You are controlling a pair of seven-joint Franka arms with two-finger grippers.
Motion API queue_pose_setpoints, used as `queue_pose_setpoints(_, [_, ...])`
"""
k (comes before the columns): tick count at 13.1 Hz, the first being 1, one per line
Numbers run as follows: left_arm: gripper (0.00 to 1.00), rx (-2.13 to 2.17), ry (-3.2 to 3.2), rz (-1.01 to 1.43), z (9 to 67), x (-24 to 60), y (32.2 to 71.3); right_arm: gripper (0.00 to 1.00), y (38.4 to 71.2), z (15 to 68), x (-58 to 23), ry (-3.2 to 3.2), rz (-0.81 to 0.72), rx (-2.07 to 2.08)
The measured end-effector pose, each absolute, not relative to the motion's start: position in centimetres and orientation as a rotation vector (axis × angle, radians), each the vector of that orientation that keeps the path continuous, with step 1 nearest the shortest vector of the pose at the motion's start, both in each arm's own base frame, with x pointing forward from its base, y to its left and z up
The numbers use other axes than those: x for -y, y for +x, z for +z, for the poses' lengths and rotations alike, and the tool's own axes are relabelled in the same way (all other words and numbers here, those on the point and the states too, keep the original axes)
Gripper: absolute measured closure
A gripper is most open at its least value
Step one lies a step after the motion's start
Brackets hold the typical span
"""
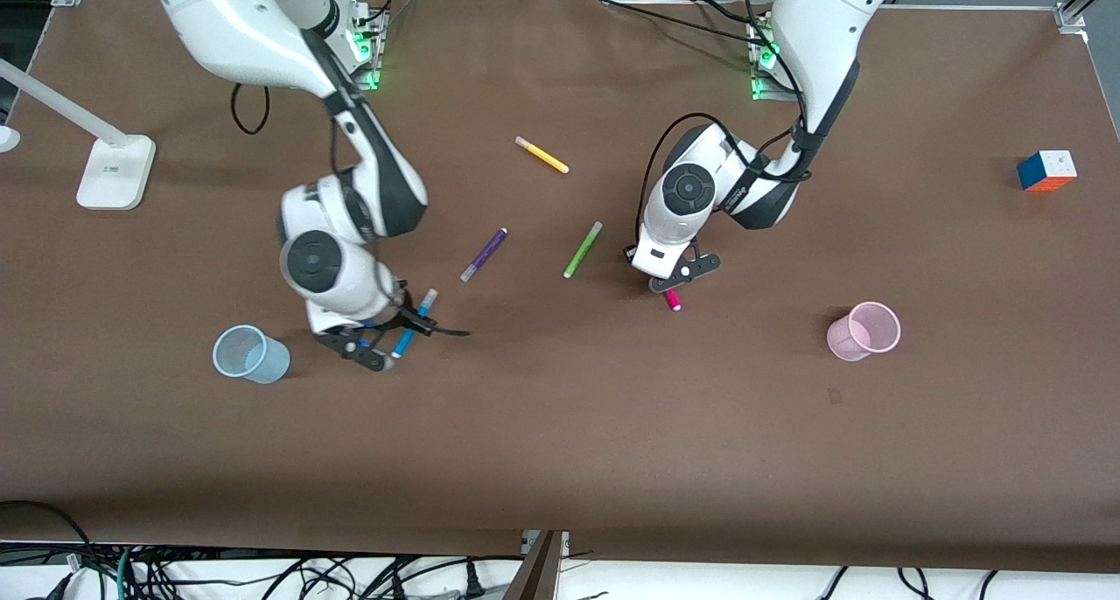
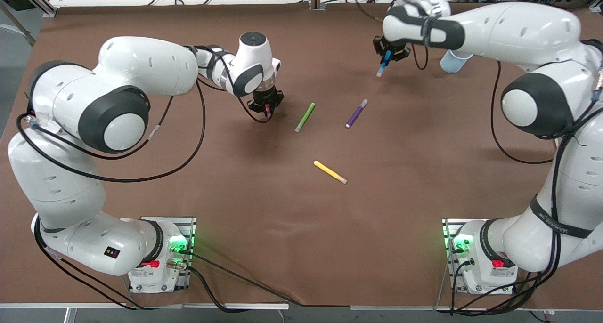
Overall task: Place pink and blue markers in matching cups
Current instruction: 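Carry the blue marker over the blue cup while the left gripper carries pink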
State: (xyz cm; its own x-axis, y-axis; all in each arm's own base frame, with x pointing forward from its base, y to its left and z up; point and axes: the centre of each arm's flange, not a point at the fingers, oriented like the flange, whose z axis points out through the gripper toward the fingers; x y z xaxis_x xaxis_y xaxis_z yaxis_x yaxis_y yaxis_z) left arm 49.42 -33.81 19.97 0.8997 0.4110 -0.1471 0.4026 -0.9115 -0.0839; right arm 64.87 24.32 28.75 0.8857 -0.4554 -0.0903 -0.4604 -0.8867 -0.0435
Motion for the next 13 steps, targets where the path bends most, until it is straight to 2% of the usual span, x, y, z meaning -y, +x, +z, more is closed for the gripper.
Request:
queue_pose_setpoints(4, [0.83,0.651,-2.907,0.351,25.8,30.5,52.0,0.83,67.4,32.7,-15.3,-2.841,0.308,-0.736])
queue_pose_setpoints(7, [0.83,0.562,-2.882,0.451,31.1,26.8,55.8,0.83,68.2,34.0,-6.1,-2.682,0.44,-0.709])
queue_pose_setpoints(10, [0.83,0.358,-2.853,0.525,35.4,21.2,58.7,0.83,67.6,33.1,2.6,-2.494,0.499,-0.67])
queue_pose_setpoints(13, [0.83,-0.006,-2.729,0.511,36.5,16.2,60.2,0.83,66.8,30.1,8.1,-2.338,0.532,-0.684])
